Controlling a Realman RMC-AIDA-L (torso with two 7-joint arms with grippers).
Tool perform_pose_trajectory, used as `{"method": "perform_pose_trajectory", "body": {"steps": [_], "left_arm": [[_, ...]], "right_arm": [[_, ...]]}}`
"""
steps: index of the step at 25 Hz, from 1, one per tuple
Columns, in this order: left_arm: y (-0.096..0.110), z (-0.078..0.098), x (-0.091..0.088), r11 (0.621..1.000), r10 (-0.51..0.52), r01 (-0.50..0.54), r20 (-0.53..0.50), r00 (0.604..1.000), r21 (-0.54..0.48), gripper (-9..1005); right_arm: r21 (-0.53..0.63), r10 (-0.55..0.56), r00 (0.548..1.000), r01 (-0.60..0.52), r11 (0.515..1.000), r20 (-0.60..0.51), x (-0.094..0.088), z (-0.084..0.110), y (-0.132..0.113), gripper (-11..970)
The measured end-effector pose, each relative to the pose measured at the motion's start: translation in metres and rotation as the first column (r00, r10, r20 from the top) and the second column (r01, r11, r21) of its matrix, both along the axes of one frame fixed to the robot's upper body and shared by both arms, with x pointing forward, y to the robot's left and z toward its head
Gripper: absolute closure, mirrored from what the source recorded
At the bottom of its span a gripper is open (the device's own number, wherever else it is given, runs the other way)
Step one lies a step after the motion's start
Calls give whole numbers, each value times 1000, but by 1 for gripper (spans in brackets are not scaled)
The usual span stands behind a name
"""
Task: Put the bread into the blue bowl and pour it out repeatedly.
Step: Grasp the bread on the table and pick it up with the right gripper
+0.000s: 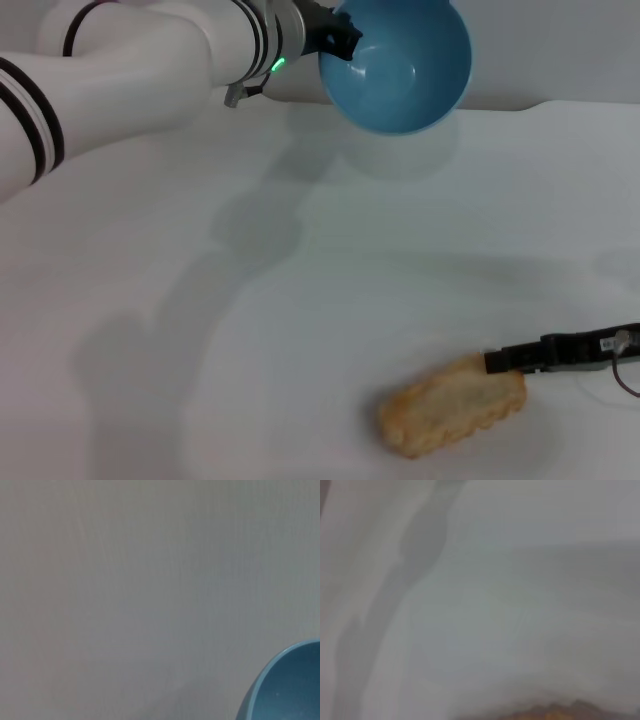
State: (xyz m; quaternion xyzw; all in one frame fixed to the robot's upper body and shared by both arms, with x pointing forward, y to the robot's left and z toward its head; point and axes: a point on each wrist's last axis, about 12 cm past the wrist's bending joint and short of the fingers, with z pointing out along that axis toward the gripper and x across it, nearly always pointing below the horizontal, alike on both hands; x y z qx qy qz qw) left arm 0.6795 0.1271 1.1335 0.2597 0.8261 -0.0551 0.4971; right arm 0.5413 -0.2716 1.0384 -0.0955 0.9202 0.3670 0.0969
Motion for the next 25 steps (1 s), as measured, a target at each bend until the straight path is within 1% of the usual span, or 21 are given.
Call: {"method": "perform_pose_trajectory", "body": {"steps": [9, 14, 22, 25], "left_arm": [[-1, -1, -1, 1000, 0, 0, -5, 1000, -7, 997], [-2, -1, -2, 1000, 2, -2, -9, 1000, -24, 997], [-1, -2, -2, 1000, 5, -6, -11, 1000, -27, 997], [0, -3, -2, 1000, 7, -7, -12, 1000, -26, 997]], "right_arm": [[-29, 32, 999, -32, 999, 1, 2, -3, 11, 388], [-30, 36, 999, -36, 999, -20, 1, -9, 20, 391], [-28, 57, 998, -58, 998, -26, 2, -8, 22, 396], [-28, 69, 997, -69, 997, -17, 2, -7, 22, 456]]}}
